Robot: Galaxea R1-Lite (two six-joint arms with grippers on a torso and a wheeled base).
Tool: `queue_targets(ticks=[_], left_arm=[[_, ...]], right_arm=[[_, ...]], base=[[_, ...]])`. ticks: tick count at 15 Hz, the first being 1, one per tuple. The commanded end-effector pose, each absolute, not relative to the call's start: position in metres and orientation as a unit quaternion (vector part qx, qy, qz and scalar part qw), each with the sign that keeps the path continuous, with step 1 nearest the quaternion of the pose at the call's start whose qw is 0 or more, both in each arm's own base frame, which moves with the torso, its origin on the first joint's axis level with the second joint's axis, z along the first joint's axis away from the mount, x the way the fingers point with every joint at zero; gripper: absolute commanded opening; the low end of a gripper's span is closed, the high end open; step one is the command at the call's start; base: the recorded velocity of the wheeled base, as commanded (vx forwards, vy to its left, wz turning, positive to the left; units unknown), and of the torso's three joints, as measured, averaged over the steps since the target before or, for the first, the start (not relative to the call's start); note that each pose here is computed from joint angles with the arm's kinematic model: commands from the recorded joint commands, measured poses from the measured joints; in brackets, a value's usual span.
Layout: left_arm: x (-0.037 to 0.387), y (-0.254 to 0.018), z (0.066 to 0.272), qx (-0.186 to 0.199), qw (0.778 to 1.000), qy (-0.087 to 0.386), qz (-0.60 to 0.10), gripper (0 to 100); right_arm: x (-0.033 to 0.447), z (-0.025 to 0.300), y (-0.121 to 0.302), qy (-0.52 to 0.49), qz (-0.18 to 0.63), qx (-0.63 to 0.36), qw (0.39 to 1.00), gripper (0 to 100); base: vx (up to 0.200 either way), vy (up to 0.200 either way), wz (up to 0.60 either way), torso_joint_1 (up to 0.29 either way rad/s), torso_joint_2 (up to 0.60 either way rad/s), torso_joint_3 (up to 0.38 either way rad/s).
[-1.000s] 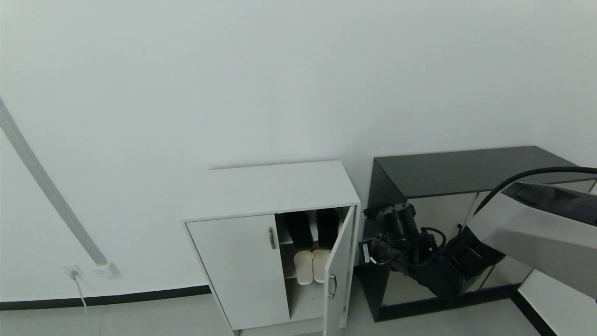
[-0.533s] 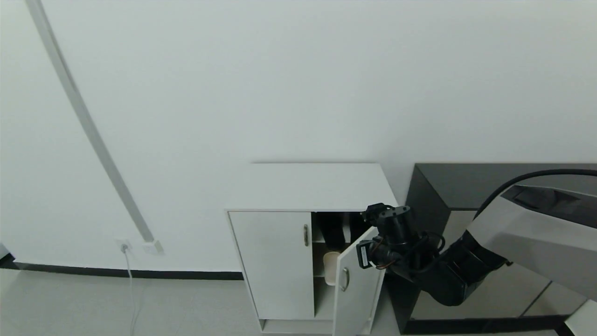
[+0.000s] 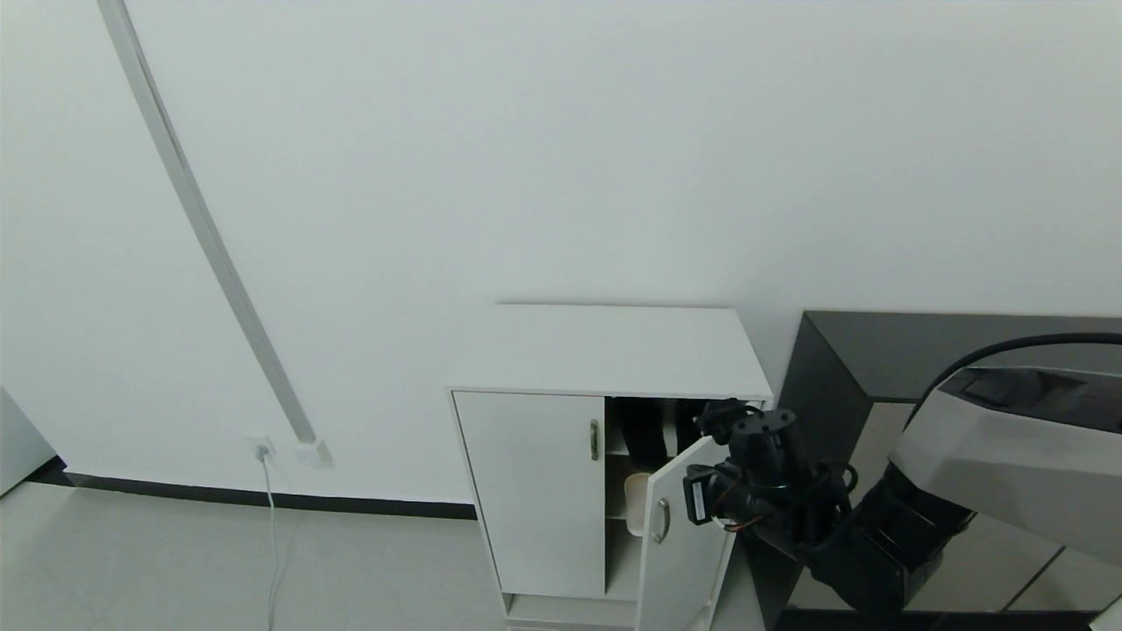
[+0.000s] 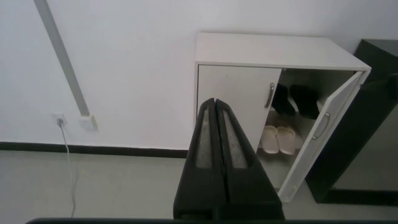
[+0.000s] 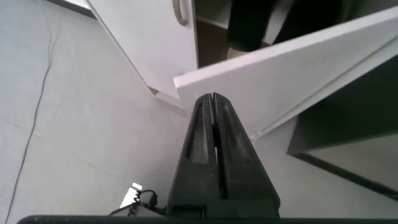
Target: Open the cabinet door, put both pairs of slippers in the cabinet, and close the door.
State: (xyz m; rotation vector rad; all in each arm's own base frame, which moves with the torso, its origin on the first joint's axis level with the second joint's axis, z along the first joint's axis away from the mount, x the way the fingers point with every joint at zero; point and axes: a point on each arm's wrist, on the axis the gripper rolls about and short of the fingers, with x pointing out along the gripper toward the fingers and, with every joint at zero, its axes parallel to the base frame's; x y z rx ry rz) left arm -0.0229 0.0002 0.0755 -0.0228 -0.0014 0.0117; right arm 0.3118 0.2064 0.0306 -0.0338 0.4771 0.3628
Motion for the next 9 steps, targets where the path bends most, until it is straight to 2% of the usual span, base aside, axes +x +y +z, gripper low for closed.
queue_targets(ticks=[1,2,7,9], left_arm=[[-0.023,0.000,0.075,-0.012,1.000,0.000,0.005,0],[-0.023,0.000,0.075,-0.012,1.000,0.000,0.005,0],[-0.023,0.000,0.075,-0.008,1.000,0.000,0.005,0],[-0.023,0.000,0.075,-0.009,1.000,0.000,0.005,0]], right_arm=[[0.292,0.032,0.193,0.244,0.178,-0.020,0.953,0],[0.282,0.029,0.186,0.243,0.179,-0.020,0.953,0],[0.260,0.015,0.173,0.247,0.192,-0.017,0.950,0],[0.260,0.005,0.172,0.252,0.192,-0.017,0.948,0]], base=[[0.000,0.000,0.00,0.000,0.00,0.000],[0.000,0.000,0.00,0.000,0.00,0.000],[0.200,0.000,0.00,-0.001,0.00,0.005],[0.000,0.000,0.00,0.000,0.00,0.000]])
